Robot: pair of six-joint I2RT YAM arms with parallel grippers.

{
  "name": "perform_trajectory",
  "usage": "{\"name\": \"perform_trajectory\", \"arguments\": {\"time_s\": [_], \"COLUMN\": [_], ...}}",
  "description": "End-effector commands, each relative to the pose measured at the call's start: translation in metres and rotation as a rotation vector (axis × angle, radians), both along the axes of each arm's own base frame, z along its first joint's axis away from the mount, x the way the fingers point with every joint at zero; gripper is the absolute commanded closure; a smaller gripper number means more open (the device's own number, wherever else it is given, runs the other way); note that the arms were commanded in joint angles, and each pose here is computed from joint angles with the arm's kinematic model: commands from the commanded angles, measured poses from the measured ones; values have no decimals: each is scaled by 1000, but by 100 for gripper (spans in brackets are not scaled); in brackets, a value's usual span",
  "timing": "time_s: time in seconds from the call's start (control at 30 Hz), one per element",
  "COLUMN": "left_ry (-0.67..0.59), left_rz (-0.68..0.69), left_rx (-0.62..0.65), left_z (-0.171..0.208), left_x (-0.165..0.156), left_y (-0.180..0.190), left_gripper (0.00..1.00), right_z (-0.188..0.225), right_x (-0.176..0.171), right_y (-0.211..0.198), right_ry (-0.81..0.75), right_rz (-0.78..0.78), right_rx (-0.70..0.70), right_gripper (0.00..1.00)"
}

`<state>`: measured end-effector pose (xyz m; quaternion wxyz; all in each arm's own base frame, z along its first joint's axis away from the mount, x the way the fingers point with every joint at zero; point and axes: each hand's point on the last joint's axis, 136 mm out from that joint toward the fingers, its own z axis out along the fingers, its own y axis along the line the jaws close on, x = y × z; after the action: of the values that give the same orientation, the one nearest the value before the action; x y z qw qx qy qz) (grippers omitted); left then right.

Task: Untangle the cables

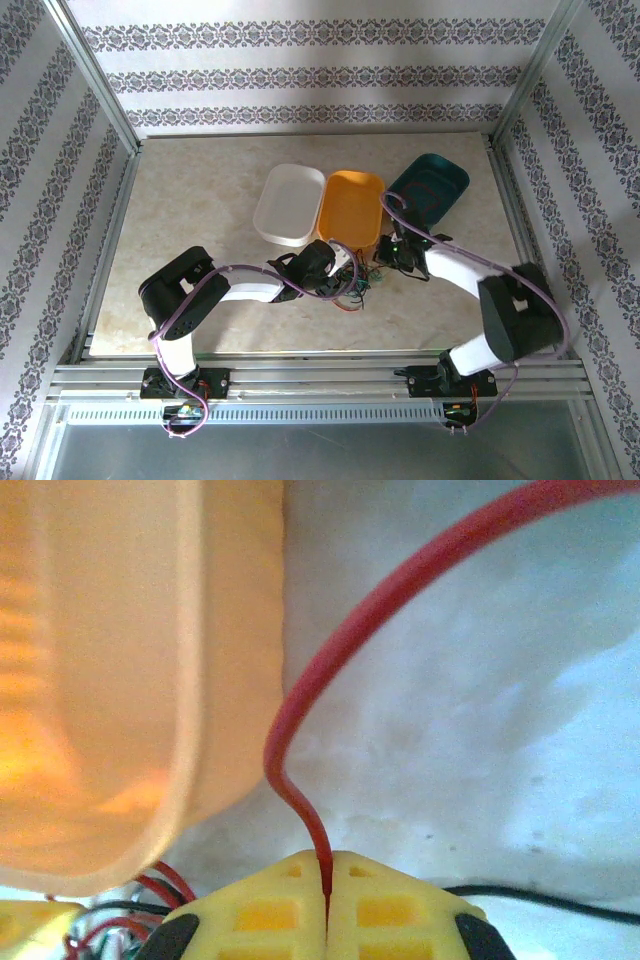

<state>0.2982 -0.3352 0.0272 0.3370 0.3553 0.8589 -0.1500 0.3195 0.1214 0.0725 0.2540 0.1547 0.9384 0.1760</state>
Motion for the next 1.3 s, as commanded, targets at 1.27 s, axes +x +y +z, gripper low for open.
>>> {"name": "perform_trajectory", "arguments": {"time_s": [1.27], "left_ry": [8], "left_rz": [97], "left_rx": [95], "left_z": [-28], "left_x": [5], "left_y": [27], "left_gripper": [38], "right_z": [285], "right_x": [99], "right_y": [-157], "right_ry": [-729], "right_rz": [-476], "right_rx": [-60], "right_gripper": [100]}}
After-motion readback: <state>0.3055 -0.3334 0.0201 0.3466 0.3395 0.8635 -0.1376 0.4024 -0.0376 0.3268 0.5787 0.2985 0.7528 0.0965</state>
